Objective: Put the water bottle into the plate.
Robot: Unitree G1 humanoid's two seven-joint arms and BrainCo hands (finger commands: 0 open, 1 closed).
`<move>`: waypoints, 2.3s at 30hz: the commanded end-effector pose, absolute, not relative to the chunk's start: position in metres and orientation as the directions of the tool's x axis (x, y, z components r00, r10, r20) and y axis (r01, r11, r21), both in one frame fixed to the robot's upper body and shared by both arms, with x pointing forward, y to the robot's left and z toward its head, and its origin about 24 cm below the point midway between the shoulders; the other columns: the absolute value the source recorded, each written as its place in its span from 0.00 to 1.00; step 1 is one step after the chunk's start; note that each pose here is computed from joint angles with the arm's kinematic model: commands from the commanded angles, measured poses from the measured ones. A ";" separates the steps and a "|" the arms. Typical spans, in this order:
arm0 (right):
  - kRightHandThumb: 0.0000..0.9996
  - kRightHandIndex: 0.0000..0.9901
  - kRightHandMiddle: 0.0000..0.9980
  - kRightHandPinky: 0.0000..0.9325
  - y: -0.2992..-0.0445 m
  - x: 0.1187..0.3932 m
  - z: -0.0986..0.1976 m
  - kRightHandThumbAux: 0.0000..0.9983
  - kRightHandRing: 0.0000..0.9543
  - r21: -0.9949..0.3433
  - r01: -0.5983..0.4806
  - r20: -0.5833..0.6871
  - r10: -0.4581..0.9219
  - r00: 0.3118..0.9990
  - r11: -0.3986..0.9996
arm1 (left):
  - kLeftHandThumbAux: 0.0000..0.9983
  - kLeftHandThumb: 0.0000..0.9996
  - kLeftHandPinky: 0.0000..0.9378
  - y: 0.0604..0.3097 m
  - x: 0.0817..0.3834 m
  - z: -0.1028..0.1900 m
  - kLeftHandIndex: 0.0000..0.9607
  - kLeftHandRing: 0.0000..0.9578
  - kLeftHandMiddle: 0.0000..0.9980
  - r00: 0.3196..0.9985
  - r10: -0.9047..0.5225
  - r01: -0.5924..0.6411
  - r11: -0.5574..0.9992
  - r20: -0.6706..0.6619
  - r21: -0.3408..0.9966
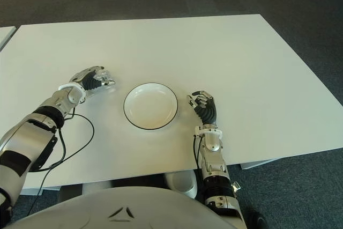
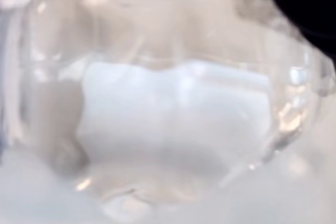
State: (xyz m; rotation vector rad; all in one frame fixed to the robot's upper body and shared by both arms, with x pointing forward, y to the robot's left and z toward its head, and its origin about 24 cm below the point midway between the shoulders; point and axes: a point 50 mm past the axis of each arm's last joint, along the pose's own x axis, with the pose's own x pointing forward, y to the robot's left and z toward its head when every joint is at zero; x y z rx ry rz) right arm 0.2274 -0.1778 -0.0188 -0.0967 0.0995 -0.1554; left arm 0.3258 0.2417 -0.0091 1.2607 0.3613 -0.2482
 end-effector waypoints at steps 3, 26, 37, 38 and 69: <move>0.71 0.44 0.77 0.80 -0.182 0.215 -0.038 0.73 0.80 -0.103 0.164 -0.205 -0.182 0.962 0.981 | 0.36 0.73 0.49 0.246 0.289 -0.050 0.43 0.46 0.45 0.856 0.085 0.467 0.294 -0.509 0.834; 0.71 0.44 0.77 0.79 -0.180 0.217 -0.035 0.73 0.80 -0.093 0.161 -0.177 -0.176 0.968 0.982 | 0.70 0.74 0.91 0.240 0.302 -0.040 0.46 0.88 0.85 0.880 0.127 0.317 0.559 -0.457 0.766; 0.71 0.44 0.78 0.80 -0.180 0.218 -0.036 0.73 0.80 -0.096 0.164 -0.181 -0.179 0.967 0.982 | 0.70 0.75 0.92 0.237 0.303 -0.040 0.46 0.91 0.88 0.875 0.102 0.306 0.643 -0.474 0.702; 0.71 0.44 0.78 0.80 -0.180 0.218 -0.036 0.73 0.80 -0.096 0.165 -0.181 -0.180 0.967 0.982 | 0.70 0.75 0.92 0.236 0.304 -0.040 0.46 0.91 0.88 0.875 0.099 0.307 0.645 -0.474 0.700; 0.71 0.44 0.78 0.81 -0.179 0.219 -0.038 0.73 0.81 -0.095 0.175 -0.187 -0.190 0.964 0.980 | 0.70 0.75 0.92 0.229 0.343 0.020 0.46 0.93 0.90 0.951 -0.110 0.292 0.634 -0.290 0.716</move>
